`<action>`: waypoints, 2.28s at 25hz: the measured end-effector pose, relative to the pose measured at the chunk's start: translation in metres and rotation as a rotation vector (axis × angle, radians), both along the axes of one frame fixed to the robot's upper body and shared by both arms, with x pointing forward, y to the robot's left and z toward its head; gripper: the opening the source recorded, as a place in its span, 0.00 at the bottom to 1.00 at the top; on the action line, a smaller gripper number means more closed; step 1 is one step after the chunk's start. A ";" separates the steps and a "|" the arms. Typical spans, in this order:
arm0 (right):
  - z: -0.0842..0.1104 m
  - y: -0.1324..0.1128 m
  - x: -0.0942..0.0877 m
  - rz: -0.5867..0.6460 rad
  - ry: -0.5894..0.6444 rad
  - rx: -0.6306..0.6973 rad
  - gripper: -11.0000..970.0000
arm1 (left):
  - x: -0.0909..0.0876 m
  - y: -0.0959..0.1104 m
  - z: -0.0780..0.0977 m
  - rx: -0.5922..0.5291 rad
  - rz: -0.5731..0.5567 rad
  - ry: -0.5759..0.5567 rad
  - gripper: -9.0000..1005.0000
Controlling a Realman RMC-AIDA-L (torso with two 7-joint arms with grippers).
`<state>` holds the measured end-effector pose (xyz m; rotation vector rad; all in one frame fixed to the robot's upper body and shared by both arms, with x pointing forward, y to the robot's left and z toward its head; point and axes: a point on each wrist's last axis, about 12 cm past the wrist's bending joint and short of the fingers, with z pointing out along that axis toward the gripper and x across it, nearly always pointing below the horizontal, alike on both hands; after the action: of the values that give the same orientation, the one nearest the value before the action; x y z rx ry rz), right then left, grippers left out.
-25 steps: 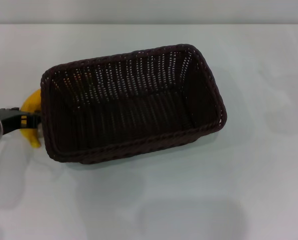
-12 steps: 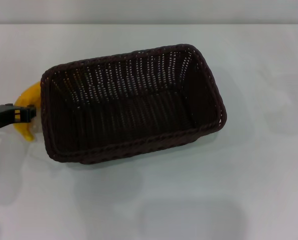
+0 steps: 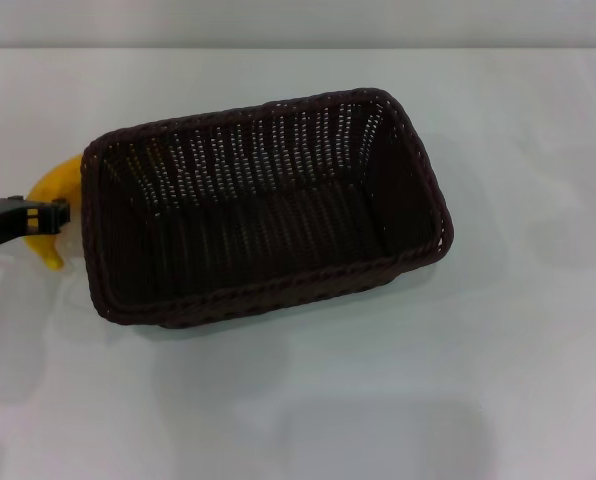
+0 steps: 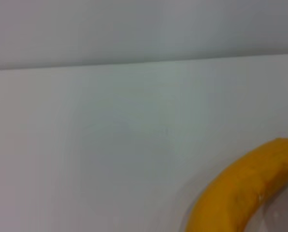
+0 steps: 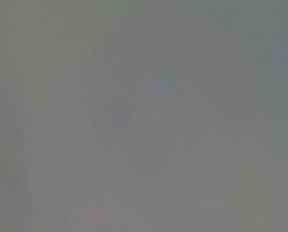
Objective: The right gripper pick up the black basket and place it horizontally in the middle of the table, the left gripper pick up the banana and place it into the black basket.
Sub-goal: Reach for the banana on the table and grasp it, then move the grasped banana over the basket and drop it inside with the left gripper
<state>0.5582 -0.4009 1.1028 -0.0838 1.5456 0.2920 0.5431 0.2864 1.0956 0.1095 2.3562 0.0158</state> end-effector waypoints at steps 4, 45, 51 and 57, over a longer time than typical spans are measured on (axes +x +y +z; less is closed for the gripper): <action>0.000 0.000 0.000 -0.001 0.001 0.002 0.88 | 0.002 0.001 0.003 0.006 0.001 -0.016 0.46; 0.005 -0.003 0.001 -0.023 -0.024 0.015 0.81 | 0.036 -0.061 0.092 0.165 -0.284 -0.308 0.46; 0.008 -0.002 0.003 -0.017 -0.035 0.009 0.81 | 0.020 -0.083 0.114 0.155 -0.342 -0.317 0.46; 0.008 -0.002 0.000 -0.013 -0.040 0.010 0.81 | 0.005 -0.103 0.116 0.152 -0.372 -0.329 0.45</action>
<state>0.5585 -0.4025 1.1107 -0.0713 1.5048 0.2865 0.5476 0.1830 1.2121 0.5735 1.9739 0.0299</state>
